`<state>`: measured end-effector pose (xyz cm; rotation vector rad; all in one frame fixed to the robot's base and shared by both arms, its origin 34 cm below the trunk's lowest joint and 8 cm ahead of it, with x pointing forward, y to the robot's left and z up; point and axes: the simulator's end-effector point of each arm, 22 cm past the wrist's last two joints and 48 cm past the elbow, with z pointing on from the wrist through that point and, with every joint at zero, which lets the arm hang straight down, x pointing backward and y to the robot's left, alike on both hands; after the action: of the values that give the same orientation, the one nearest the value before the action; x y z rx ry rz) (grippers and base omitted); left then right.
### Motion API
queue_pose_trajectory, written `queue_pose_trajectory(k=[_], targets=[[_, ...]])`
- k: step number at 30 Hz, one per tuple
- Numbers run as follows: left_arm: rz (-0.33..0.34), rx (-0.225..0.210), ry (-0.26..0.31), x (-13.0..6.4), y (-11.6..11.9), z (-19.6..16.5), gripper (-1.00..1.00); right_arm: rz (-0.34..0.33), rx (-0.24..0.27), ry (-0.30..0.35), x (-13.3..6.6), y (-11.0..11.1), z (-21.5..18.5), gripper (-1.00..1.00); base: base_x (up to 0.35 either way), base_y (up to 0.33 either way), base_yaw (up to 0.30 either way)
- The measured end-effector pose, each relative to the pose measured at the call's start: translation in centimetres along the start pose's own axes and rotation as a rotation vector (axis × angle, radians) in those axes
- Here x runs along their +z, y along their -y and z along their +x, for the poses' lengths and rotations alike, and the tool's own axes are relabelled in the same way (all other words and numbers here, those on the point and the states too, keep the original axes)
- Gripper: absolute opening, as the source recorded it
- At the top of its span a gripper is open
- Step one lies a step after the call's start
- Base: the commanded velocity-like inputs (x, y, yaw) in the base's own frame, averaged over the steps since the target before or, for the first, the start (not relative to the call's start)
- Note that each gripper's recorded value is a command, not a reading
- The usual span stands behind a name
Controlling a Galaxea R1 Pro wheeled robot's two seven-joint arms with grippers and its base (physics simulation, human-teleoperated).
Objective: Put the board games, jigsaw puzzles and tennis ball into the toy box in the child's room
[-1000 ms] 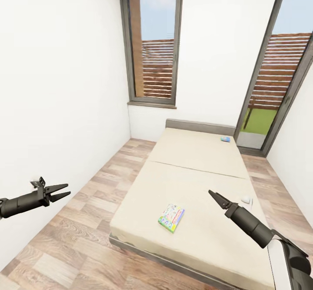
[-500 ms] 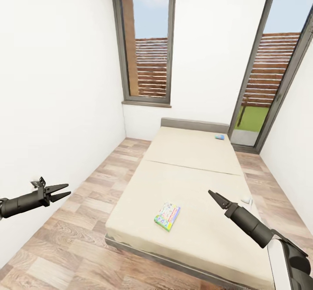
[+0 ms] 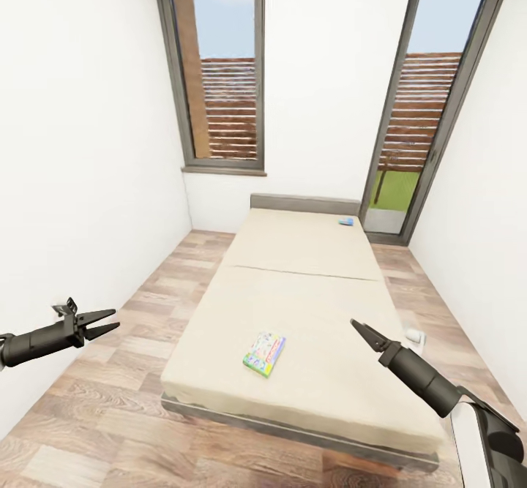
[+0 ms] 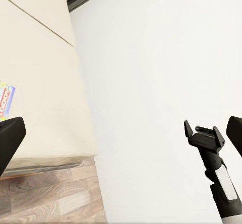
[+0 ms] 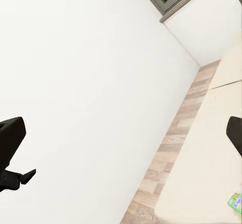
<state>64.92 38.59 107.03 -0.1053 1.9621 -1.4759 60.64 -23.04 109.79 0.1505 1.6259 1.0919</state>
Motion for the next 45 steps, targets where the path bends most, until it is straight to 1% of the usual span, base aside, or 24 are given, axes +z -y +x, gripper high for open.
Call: queue_pose_trajectory(k=[31,36,39,41,42,44,45], targets=[[-0.014,-0.021,-0.011,0.4,-1.6,0.7,1.0,0.024,0.025,-0.02,0.1,1.5,1.2,1.0,-0.003,0.0,-0.219],[-0.006,-0.032,-0.02,1.1,-1.8,1.1,1.0,0.032,0.026,-0.024,0.2,1.8,1.4,1.0,0.0,0.0,-0.219],[0.001,-0.04,-0.026,1.7,-1.9,1.5,1.0,0.054,0.027,-0.029,0.2,2.4,1.7,1.0,0.0,0.0,-0.219],[0.002,-0.046,-0.04,2.2,-2.1,2.0,1.0,0.09,0.028,-0.033,0.3,3.2,1.8,1.0,0.0,0.0,-0.219],[0.001,-0.051,-0.051,2.5,-2.2,2.4,1.0,0.122,0.028,-0.036,0.3,3.9,2.0,1.0,0.0,0.0,-0.216],[-0.004,-0.057,-0.063,2.9,-2.4,2.8,1.0,0.159,0.029,-0.04,0.2,4.7,2.2,1.0,0.0,0.0,-0.21],[-0.032,-0.061,-0.073,3.2,-3.1,3.2,1.0,0.197,0.029,-0.046,0.3,5.5,2.4,1.0,0.0,0.0,-0.204]])
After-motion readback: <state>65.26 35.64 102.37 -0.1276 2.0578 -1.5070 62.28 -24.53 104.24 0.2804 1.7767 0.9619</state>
